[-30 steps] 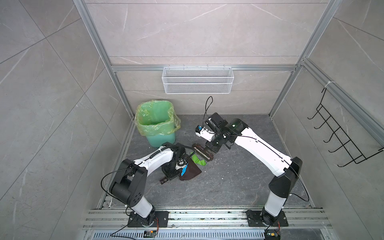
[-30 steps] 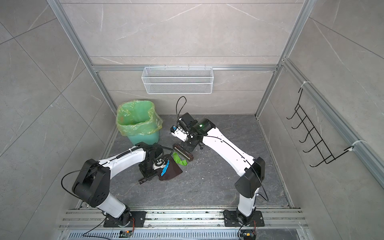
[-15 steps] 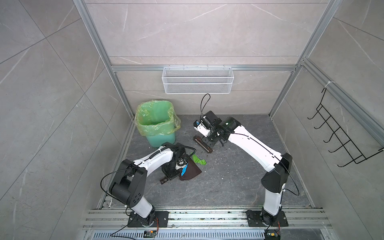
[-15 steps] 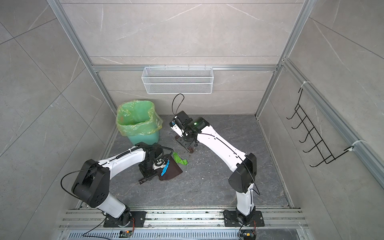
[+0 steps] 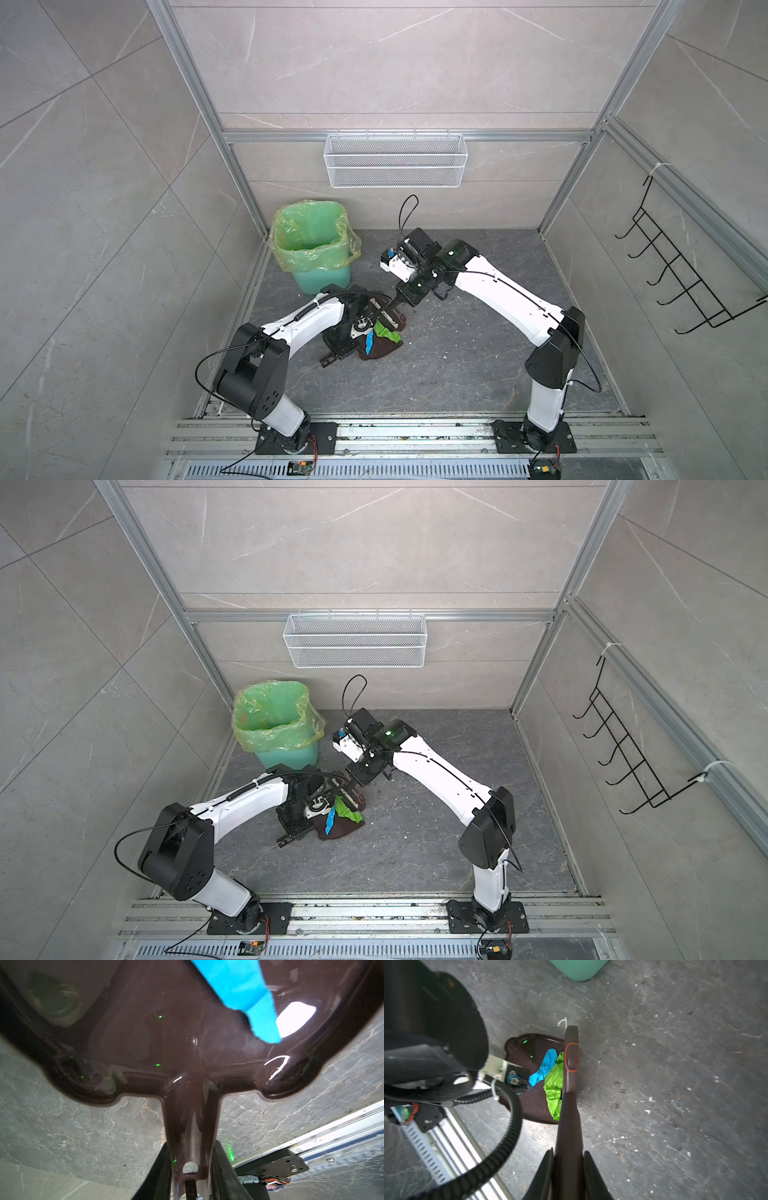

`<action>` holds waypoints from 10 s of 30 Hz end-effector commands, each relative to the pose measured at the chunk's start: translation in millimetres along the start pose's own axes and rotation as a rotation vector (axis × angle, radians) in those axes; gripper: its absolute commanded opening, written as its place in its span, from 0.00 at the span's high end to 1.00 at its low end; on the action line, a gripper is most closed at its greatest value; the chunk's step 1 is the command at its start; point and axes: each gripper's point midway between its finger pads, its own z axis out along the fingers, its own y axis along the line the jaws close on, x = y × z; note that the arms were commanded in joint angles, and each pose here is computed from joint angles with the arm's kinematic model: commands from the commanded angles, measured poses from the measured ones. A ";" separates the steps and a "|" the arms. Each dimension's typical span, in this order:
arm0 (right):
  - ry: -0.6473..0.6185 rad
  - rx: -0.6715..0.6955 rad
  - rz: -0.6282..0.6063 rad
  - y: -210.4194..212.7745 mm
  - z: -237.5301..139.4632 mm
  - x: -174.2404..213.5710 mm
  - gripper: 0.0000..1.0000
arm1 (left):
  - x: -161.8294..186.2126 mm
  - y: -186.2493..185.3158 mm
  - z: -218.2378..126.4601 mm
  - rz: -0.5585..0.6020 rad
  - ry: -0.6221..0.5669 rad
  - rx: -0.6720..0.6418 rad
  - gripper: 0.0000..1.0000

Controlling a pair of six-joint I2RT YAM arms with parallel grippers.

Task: Sweep away the paper scraps from the table
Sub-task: 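Sweep the green scrap with the broom into the dustpan held by the left gripper, then carry the dustpan over the bin with the left gripper while the right draws back, then tip the dustpan with the left gripper to dump scraps into the bin, then lower the dustpan beside the bin while the right gripper moves the broom out, then release the dustpan with the left gripper while the right brings the broom over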

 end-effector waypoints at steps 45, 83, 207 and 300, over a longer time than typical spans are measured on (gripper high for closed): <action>-0.228 0.451 0.369 -133.7 -86.2 48.3 1.00 | -14.1 17.4 -124.1 -0.076 -0.388 -0.125 1.00; -0.320 0.290 0.391 -107.9 -70.4 49.5 1.00 | 45.5 183.5 -276.0 -0.507 -0.481 -0.392 1.00; -0.480 0.537 0.258 -117.5 -163.8 57.1 1.00 | -48.1 91.3 -265.4 -0.062 -0.593 -0.517 1.00; -0.032 0.693 -0.172 -106.0 -71.1 63.7 1.00 | -80.4 50.0 -124.4 -0.418 -0.807 -0.274 0.35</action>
